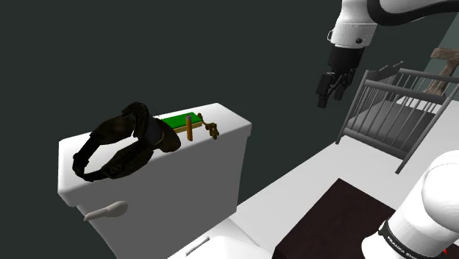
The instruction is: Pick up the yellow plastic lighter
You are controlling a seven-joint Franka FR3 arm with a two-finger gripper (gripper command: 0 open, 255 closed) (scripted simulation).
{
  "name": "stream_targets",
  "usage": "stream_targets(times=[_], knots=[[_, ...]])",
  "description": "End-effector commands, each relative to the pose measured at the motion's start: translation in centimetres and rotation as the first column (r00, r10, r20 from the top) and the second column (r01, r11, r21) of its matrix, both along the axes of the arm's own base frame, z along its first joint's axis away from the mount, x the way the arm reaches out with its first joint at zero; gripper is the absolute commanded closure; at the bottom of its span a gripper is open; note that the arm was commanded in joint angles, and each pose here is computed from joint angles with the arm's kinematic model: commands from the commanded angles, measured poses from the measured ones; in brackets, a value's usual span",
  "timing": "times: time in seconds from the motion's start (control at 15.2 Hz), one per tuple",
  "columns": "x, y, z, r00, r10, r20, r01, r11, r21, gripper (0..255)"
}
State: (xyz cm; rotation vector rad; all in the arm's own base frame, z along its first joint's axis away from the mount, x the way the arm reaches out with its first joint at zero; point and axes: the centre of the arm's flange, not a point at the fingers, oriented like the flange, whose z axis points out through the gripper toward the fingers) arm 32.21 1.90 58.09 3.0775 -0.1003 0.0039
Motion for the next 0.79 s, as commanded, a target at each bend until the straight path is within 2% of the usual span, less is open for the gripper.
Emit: stream_targets(times=[0.0,0.33,0.73], knots=[[0.0,0.0,0.0,1.0,0.0,0.0,0.0,1.0,0.0,0],[1.0,6.2,-0.2,0.994,-0.107,0.025,0.107,0.994,0.022,0],[3.0,13.4,-0.2,0.971,-0.235,0.052,0.233,0.971,0.051,0]])
